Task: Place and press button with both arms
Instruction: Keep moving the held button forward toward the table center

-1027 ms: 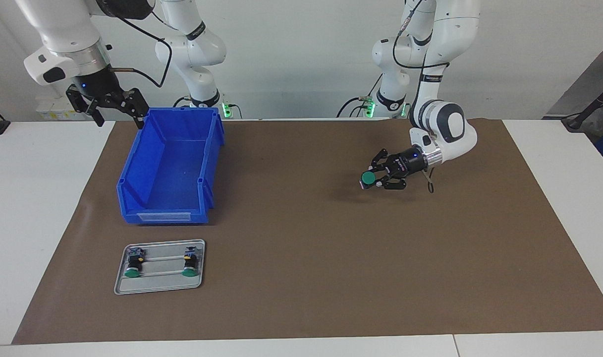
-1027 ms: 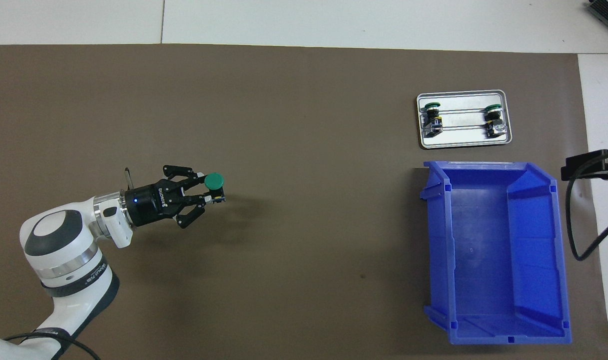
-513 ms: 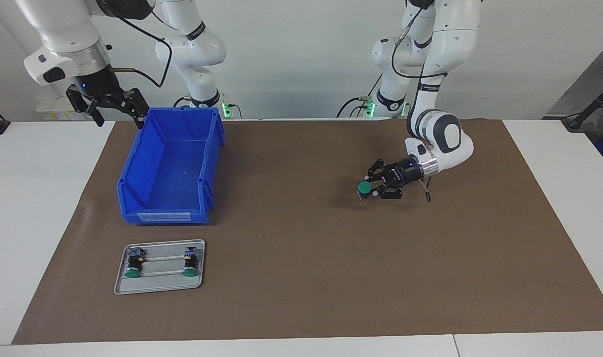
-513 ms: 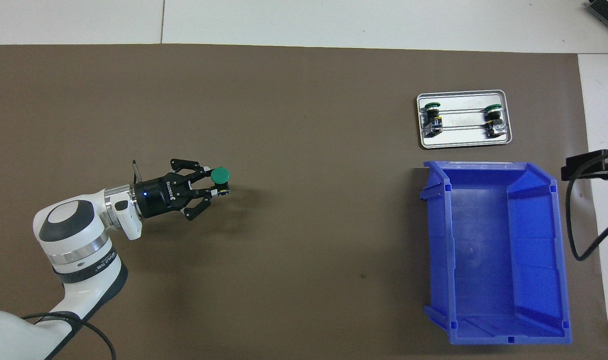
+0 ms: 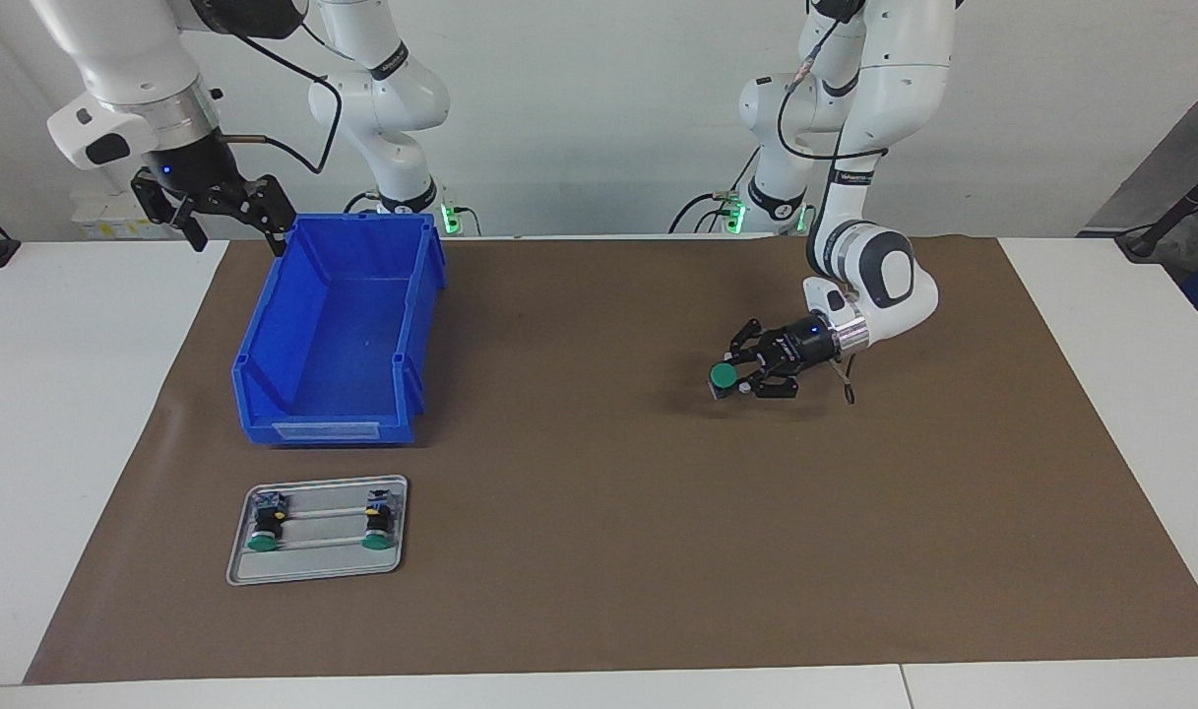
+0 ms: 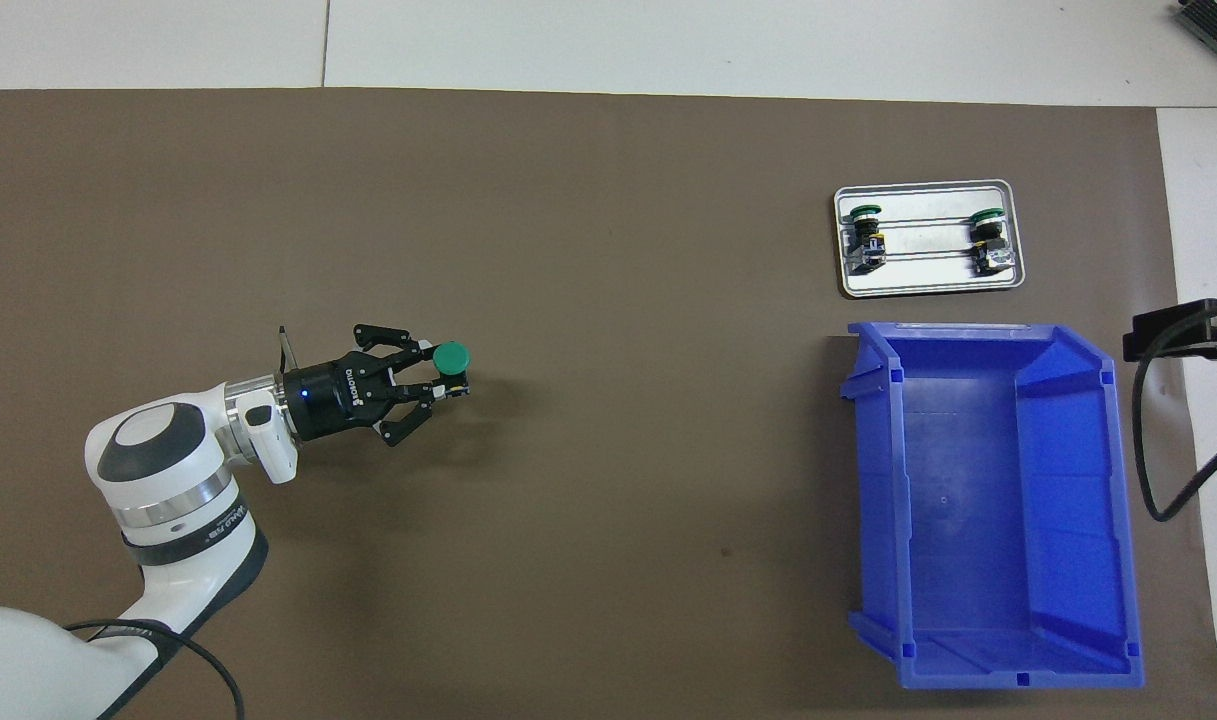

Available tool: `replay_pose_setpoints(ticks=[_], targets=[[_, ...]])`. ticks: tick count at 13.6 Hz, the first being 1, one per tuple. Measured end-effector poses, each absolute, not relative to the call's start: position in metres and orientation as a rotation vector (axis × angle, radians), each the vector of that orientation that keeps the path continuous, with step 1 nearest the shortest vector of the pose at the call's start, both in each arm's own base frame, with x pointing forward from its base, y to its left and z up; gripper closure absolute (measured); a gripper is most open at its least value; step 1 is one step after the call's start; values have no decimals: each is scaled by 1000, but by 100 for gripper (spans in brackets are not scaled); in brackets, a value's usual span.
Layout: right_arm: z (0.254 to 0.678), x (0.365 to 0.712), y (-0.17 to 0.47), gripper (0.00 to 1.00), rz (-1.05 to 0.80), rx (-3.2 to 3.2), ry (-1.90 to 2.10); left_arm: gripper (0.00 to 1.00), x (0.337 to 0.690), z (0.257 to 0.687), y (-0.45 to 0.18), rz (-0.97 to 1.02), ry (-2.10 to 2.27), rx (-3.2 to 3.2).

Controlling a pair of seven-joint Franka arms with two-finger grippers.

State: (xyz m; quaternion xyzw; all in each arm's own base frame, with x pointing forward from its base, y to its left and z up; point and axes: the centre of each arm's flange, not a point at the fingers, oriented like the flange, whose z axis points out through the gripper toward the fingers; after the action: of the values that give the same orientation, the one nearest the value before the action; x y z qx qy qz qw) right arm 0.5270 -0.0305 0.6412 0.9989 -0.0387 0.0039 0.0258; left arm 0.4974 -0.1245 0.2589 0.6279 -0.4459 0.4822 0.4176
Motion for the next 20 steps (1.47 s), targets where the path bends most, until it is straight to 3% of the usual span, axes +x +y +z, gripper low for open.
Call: replay_pose_setpoints(ticks=[8,20], targets=[[641,527,-30,0,12,3088,-120,66,485,219,-135,1207,-1085,1538],[641,527,-30,0,12,3088,-120,66,481,209,-141,1218,-1096,1507]])
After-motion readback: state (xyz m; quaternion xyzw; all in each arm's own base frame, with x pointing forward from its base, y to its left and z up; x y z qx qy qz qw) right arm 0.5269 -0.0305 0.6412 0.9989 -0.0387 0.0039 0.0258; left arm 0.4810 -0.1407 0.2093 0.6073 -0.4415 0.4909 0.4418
